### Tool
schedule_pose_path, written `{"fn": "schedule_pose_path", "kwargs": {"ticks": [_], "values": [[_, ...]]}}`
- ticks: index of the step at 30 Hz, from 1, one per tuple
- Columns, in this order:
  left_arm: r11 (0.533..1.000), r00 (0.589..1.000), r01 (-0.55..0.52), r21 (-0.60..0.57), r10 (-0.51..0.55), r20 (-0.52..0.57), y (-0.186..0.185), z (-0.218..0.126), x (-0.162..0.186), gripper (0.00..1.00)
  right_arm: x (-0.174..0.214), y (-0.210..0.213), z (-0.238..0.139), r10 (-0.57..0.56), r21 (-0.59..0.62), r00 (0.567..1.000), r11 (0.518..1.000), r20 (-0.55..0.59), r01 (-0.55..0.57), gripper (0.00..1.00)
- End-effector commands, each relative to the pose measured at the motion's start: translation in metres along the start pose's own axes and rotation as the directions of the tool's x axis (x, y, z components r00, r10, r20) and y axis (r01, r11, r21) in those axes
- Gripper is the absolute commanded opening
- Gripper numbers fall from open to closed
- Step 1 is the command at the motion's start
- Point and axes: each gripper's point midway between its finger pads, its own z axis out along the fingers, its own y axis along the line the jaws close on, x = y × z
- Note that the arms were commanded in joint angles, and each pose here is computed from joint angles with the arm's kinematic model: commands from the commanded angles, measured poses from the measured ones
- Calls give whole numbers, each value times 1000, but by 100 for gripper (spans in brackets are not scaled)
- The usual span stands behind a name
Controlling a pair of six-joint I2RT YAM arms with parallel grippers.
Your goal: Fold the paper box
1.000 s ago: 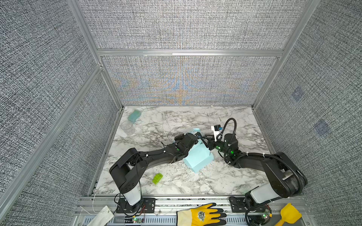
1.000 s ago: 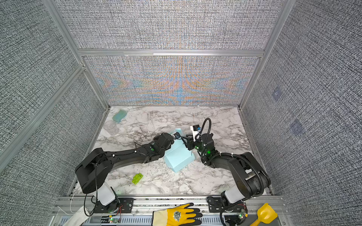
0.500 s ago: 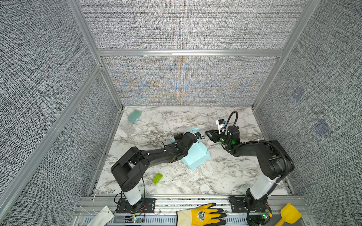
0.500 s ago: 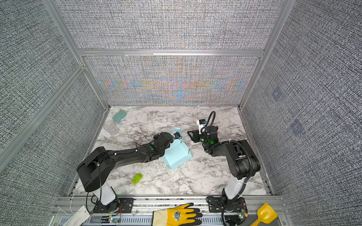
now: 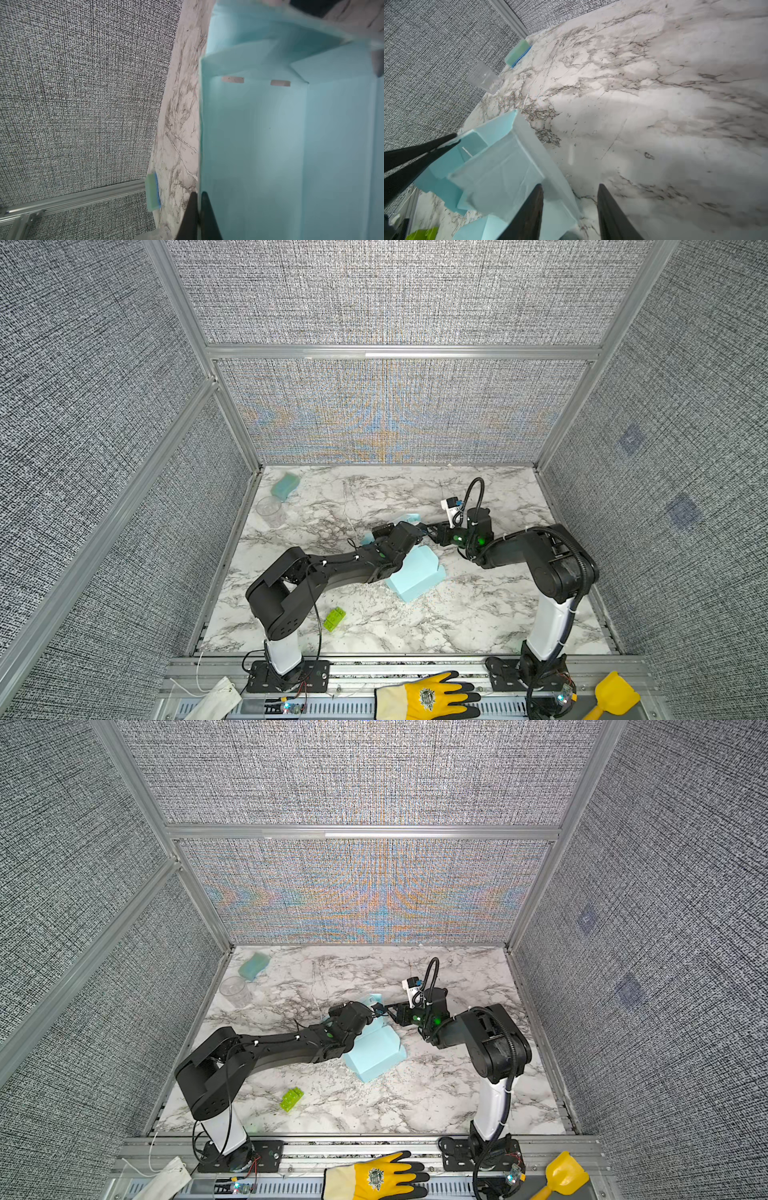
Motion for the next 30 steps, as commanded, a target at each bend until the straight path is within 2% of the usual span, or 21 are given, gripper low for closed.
{"fn": "schedule_pose_path", "kwargs": {"ticks": [1,6,15,23,30], "values": [[1000,1000,28,-8,-28,-2,5,-1,0,0,-7,17,0,-45,-78,998,996,35,48,45],[999,999,37,-9,-37,3,7,-1,-1,0,-5,31,1,-67,-135,997,988,32,71,45],[999,999,52,-3,-52,13,9,-3,-2,0,1,40,8,-109,-152,994,982,22,111,44],[998,998,55,-1,-55,13,9,-4,-2,0,0,35,7,-165,-85,986,982,29,167,45],[998,998,61,0,-61,9,10,-3,0,0,-2,32,4,-167,-77,985,982,44,170,47]]}}
